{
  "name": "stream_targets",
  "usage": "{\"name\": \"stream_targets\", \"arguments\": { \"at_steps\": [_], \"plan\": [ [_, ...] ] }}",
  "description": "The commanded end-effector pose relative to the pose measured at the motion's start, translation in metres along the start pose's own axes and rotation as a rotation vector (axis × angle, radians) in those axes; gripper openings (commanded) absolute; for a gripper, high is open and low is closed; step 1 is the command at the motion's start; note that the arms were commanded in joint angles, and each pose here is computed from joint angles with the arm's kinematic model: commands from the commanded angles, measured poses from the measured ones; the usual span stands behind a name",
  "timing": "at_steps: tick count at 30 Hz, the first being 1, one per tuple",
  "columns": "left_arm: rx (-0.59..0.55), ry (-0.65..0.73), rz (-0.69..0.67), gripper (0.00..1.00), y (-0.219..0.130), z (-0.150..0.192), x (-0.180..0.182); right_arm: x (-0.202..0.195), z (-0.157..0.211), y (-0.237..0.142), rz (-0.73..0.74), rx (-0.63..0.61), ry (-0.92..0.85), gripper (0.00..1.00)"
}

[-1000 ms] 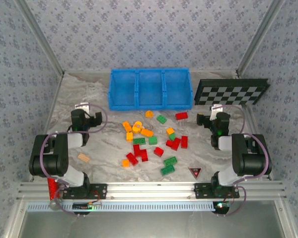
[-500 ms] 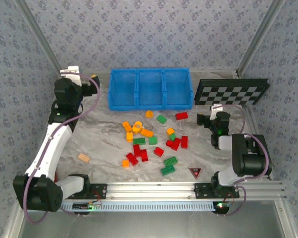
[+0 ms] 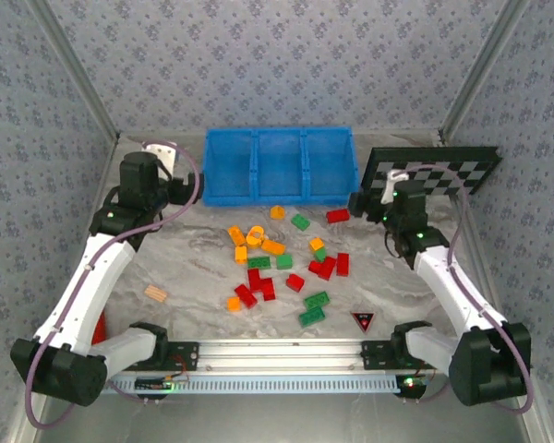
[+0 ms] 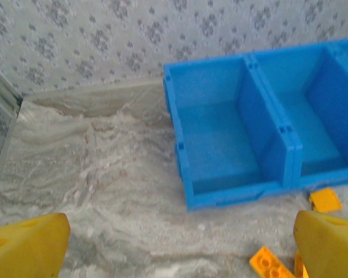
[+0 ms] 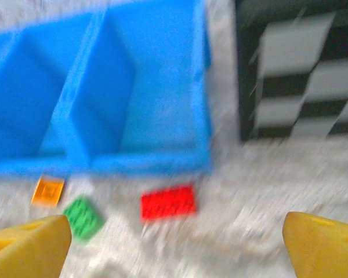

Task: Sort the legos into containers by color
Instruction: Pick up the lego from the bottom-center of the table.

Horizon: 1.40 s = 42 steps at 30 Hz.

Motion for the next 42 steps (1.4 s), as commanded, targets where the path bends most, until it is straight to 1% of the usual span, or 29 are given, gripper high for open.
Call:
{"name": "stream_targets", "arguments": {
  "at_steps": [1,3,7,10,14,17,21,24,29,33,42],
  "plan": [
    [0.041,0.041,0.021,0.99,-0.015,0.009,-0.002,0.001,0.046,-0.007,0.062,0.245,0.087,0.97],
    [0.028,0.034,0.018,0.99,-0.016,0.014,-0.004,0.007,0.06,-0.011,0.1,0.29,0.088,1.0],
    [0.019,0.029,0.029,0.99,-0.014,0.021,-0.006,0.007,0.083,-0.014,0.126,0.366,0.114,0.99],
    [0.026,0.033,0.047,0.99,-0.011,0.022,-0.009,-0.001,0.095,-0.01,0.16,0.393,0.172,0.97],
    [0.031,0.051,0.043,0.99,-0.009,0.024,-0.011,-0.015,0.102,-0.004,0.239,0.386,0.229,0.91],
    [0.032,0.061,0.033,0.99,-0.009,0.024,-0.01,-0.017,0.101,-0.001,0.227,0.395,0.256,0.87],
    [0.026,0.06,0.049,0.99,-0.01,0.024,-0.011,-0.018,0.108,0.005,0.235,0.45,0.262,0.84],
    [0.022,0.062,0.051,0.99,-0.012,0.026,-0.012,-0.02,0.116,0.009,0.236,0.497,0.229,0.8],
    [0.01,0.066,0.048,0.99,-0.017,0.025,-0.012,-0.022,0.127,0.013,0.255,0.535,0.209,0.73],
    [0.001,0.066,0.05,0.99,-0.02,0.026,-0.012,-0.02,0.132,0.014,0.259,0.553,0.169,0.7],
    [0.002,0.077,0.055,0.99,-0.022,0.029,-0.015,-0.014,0.137,0.021,0.329,0.57,0.068,0.66]
  ]
}}
Point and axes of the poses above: each hand's point on the last joint's axis, 136 mm out from that joint toward the fingers, its own y axis out along the fingers, its own x axis along the line the jaws close on, z = x × y, the point moved 9 cm from there along -y, back along the fingers, and after that the axes turned 14 degrees about y, right-handed, at the moved point
